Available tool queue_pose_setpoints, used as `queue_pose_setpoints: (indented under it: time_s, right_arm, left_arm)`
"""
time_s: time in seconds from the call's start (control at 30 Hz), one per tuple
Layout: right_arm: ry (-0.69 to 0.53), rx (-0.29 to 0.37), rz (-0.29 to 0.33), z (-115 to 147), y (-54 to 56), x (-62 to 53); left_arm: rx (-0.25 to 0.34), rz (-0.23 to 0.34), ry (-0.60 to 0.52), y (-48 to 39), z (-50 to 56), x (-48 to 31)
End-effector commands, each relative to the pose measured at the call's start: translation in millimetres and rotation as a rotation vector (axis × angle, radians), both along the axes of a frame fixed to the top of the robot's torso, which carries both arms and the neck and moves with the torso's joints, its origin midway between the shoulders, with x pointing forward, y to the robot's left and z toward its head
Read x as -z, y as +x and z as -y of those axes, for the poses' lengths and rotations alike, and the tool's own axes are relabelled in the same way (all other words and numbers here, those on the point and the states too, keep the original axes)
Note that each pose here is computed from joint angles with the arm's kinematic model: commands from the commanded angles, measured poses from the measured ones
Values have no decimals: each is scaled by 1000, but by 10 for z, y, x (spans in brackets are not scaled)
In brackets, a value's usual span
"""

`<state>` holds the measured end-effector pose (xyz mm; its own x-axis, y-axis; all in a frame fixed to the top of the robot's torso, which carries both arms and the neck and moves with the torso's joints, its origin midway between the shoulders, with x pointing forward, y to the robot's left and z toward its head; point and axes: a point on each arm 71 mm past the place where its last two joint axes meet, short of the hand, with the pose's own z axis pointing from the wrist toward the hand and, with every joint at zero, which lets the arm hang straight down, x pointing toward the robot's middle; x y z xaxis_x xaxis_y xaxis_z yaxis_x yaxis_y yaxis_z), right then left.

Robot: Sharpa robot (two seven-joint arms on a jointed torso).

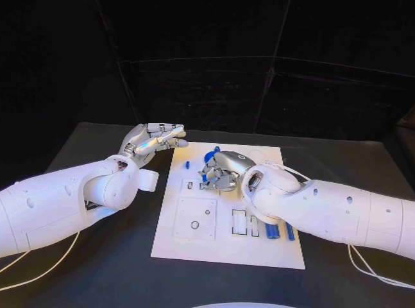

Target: Assemble the parts on the task board

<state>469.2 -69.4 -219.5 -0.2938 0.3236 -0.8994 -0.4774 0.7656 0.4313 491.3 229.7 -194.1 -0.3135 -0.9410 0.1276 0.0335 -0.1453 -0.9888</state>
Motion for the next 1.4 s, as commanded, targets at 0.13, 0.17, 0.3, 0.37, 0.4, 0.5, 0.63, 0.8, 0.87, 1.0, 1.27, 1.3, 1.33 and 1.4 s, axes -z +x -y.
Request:
queue_pose_setpoints:
  time_s: [0.13,0.17,0.3,0.37,0.4,0.5,0.63,0.8,0.87,1.0,1.27,1.3,1.33,1.4]
  right_arm:
    - [-47,-3,8,-27,-3,32]
    - [-49,-3,6,-29,-2,40]
    - [-58,-1,-1,-30,1,67]
    - [-64,0,-4,-25,4,79]
    - [-68,0,-6,-21,4,85]
    - [-81,3,-14,4,8,106]
    - [-91,4,-21,20,11,119]
    - [-102,4,-27,24,12,131]
    - [-111,5,-28,29,13,137]
    - [-123,9,-33,47,18,147]
    - [-144,11,-47,64,21,168]
    - [-146,9,-49,62,19,170]
    - [-147,8,-50,60,17,172]
    - [-149,6,-53,56,10,175]
  left_arm:
    - [11,5,-14,6,22,-16]
    - [12,5,-15,6,24,-16]
    - [13,4,-15,8,27,-15]
    - [13,4,-15,9,27,-14]
    - [13,4,-15,9,28,-14]
    - [13,4,-15,11,27,-13]
    - [14,4,-15,12,28,-12]
    - [15,3,-16,14,34,-10]
    - [15,3,-16,15,34,-10]
    - [15,3,-15,16,32,-9]
    - [15,3,-15,17,32,-8]
    - [15,2,-15,17,32,-8]
    - [15,2,-15,17,32,-7]
    - [15,2,-15,18,33,-7]
